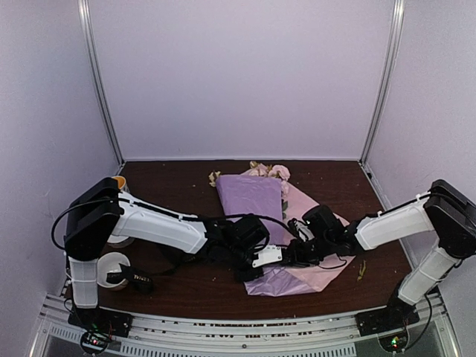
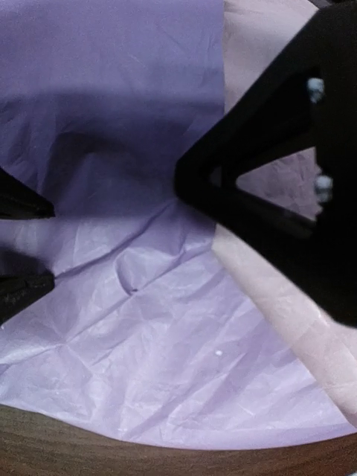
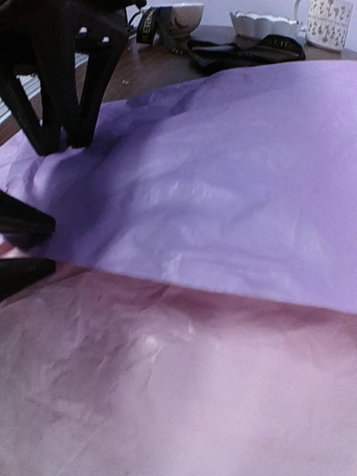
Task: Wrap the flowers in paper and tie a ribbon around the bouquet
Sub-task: Press the fold line on the 2/3-folded wrapping paper, then pick up the two-thirds-folded wrapping paper from the center of the board, then fold the two-thirds-folded wrapping paper at the center of the board.
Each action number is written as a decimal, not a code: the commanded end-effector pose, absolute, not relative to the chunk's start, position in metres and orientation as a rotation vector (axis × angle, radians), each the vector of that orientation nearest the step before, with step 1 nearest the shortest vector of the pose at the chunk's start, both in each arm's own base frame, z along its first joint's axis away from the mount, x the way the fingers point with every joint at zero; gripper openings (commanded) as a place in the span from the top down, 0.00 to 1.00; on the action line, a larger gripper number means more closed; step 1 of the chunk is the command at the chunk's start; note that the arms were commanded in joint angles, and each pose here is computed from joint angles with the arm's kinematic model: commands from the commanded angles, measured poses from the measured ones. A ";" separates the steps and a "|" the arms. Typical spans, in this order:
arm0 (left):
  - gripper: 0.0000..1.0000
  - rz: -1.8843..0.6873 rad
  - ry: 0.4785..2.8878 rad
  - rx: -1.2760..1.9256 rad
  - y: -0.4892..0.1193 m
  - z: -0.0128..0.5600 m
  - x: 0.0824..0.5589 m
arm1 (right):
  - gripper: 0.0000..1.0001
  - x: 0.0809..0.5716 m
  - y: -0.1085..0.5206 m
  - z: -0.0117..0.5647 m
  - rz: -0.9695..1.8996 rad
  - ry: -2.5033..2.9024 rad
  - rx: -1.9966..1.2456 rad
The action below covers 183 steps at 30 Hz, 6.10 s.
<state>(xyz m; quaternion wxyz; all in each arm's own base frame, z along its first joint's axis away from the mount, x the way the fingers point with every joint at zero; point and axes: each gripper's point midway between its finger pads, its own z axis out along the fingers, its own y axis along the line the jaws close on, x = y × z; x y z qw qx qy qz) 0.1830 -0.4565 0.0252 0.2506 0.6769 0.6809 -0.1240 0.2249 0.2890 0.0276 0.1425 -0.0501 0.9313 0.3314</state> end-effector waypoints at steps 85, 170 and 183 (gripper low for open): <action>0.75 -0.451 1.907 1.977 -0.456 -0.006 0.159 | 0.91 0.135 0.195 0.043 0.450 2.789 0.641; 0.13 -1.366 1.790 0.984 -0.392 0.144 0.217 | 1.00 0.113 0.341 0.061 -0.580 1.929 -1.510; 0.25 -1.633 1.677 0.824 -0.419 0.166 0.230 | 1.00 0.115 0.340 0.061 -0.598 1.916 -1.503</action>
